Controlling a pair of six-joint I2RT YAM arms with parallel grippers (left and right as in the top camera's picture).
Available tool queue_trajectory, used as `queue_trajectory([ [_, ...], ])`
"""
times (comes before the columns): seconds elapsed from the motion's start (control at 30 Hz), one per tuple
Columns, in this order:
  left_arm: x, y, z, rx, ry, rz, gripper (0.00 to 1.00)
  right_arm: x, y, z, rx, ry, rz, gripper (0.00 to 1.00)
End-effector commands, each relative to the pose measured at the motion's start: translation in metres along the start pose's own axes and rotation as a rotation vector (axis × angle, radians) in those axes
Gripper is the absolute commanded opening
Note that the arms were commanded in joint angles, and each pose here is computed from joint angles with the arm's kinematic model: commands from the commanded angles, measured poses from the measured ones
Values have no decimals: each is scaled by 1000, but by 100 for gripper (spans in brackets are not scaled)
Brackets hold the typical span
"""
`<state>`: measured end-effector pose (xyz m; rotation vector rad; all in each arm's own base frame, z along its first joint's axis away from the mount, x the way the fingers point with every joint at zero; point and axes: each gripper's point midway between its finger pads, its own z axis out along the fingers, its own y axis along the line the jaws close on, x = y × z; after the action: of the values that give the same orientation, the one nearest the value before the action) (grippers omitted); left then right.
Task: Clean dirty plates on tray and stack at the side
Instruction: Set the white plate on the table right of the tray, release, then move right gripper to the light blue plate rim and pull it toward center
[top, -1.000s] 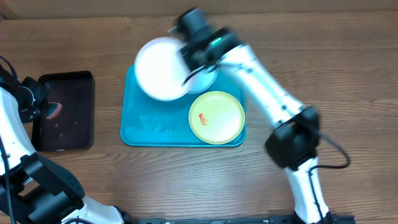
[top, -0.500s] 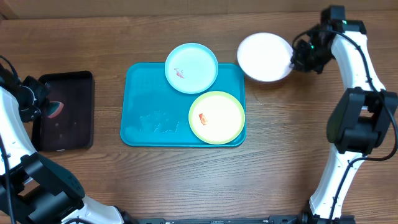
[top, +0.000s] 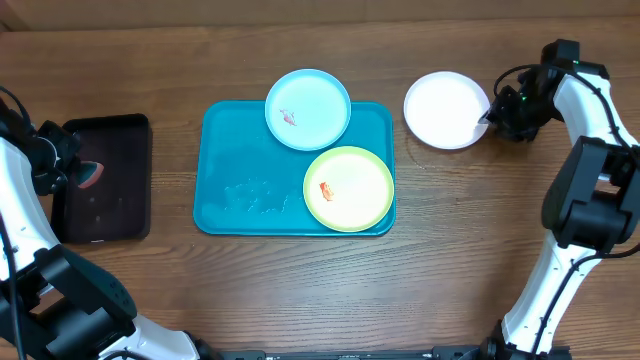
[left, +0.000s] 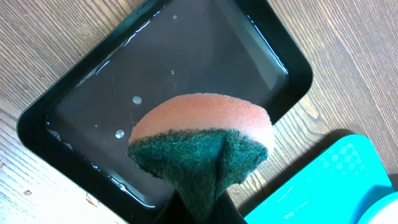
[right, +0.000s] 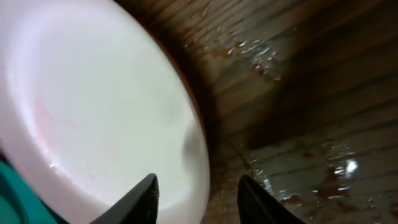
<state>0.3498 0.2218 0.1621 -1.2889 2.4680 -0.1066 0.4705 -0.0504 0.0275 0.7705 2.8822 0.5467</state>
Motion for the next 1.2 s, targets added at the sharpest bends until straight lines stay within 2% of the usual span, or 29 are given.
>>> queue_trajectory([
  [0.0, 1, -8, 3, 15, 5, -7, 4, -4, 32, -24, -36, -48, -63, 47],
  [0.17, 2, -14, 4, 21, 3, 7, 4, -13, 87, -63, -85, -142, -192, 61],
  [0.27, 3, -18, 4, 25, 3, 20, 4, -14, 136, -77, -137, -215, -311, 78],
  [0.37, 5, -23, 5, 29, 3, 42, 4, -9, 177, -72, -178, -265, -429, 81],
  [0.47, 6, -28, 5, 34, 1, 73, 4, 8, 223, -46, -208, -288, -553, 81],
  [0.63, 10, -35, 6, 38, 5, 106, 4, 28, 258, 12, -70, -348, -656, 82],
  [0.7, 11, -38, 6, 40, 6, 113, 4, 35, 262, 35, 16, -379, -683, 82],
  [0.87, 14, -43, 6, 45, 6, 126, 4, 53, 273, 69, 102, -405, -735, 80],
  [1.03, 15, -46, 7, 48, 8, 134, 4, 59, 274, 86, 120, -400, -751, 70],
  [1.17, 16, -48, 7, 50, 6, 138, 4, 68, 275, 95, 88, -354, -760, 49],
])
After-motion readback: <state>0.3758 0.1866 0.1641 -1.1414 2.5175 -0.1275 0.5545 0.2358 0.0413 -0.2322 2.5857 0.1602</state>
